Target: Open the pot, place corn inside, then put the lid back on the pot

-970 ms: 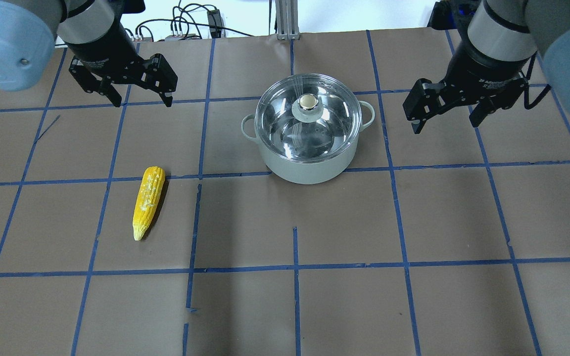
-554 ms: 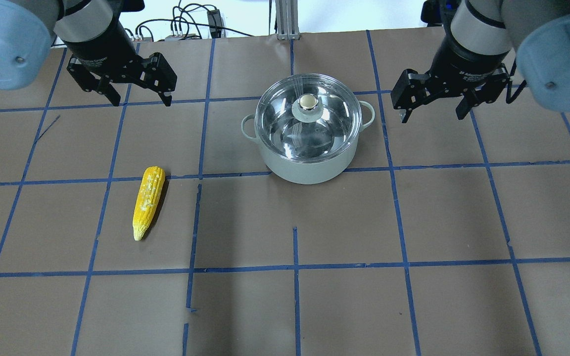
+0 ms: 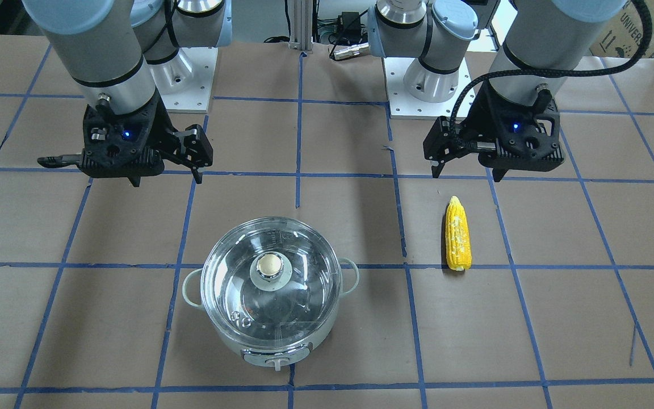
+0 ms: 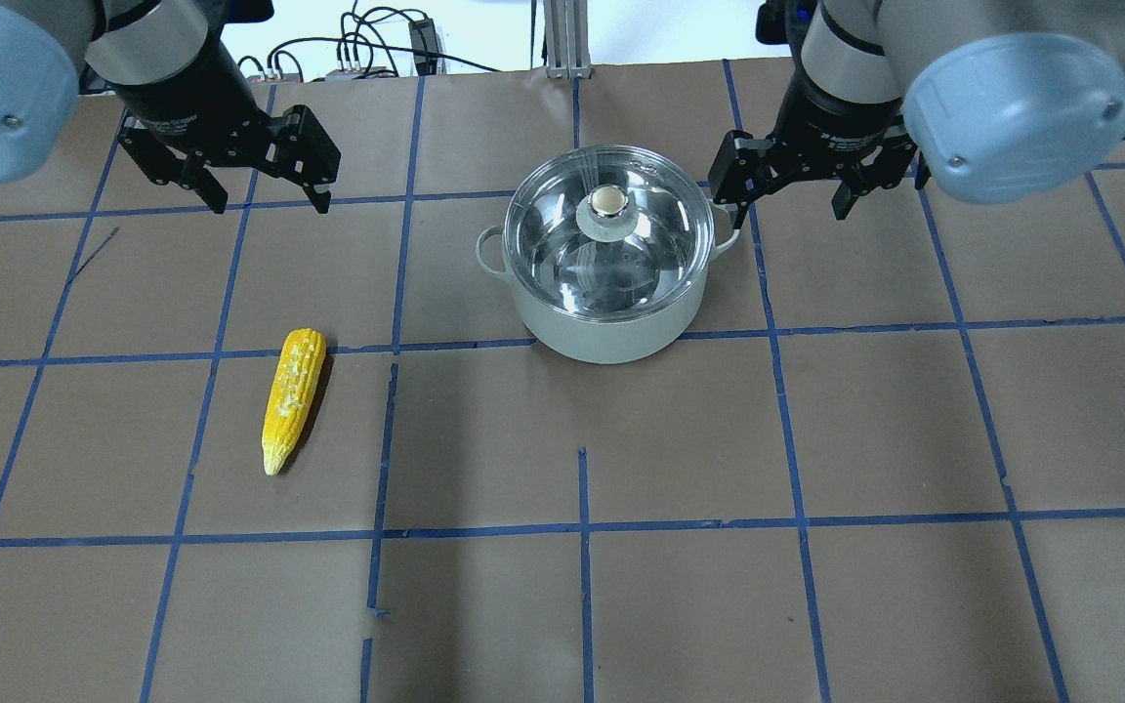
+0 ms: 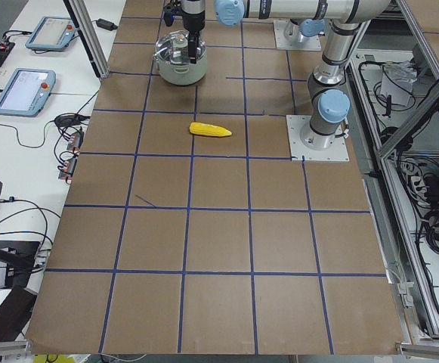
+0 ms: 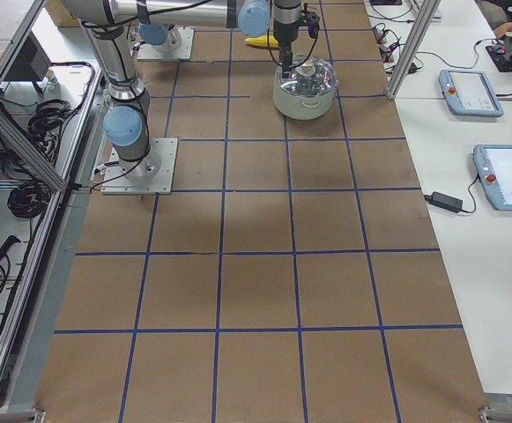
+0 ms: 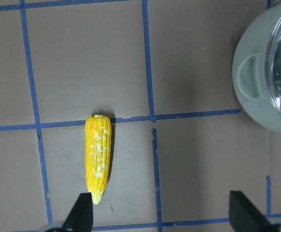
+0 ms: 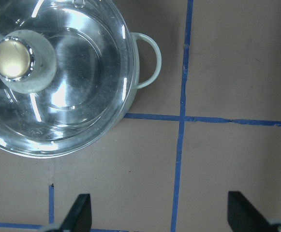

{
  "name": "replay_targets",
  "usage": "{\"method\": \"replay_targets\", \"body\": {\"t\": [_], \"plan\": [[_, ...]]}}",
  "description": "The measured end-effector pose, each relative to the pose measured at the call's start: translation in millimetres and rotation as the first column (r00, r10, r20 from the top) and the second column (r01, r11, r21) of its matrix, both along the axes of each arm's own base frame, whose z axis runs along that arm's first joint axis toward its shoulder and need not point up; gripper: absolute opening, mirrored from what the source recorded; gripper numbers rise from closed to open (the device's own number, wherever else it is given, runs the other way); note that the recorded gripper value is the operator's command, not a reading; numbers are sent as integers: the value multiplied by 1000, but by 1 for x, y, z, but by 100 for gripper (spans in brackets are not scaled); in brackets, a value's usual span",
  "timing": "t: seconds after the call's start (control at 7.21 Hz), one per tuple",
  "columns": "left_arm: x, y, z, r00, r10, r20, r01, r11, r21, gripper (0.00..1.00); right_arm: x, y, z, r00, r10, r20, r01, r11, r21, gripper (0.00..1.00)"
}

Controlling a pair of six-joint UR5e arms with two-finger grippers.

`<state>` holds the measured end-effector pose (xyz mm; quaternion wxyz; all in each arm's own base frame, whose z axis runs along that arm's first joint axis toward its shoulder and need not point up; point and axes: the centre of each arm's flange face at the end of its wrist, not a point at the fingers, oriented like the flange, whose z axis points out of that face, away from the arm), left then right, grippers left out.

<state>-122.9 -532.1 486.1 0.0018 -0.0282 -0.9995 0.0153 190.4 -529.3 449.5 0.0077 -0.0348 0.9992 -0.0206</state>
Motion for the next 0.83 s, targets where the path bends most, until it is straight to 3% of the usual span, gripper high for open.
{"method": "replay_targets", "body": {"t": [0.83], "plan": [[0, 0, 4, 1000, 1, 0, -1, 1000, -7, 100, 93, -38, -40, 999, -35, 4, 35, 998, -57, 99]]}}
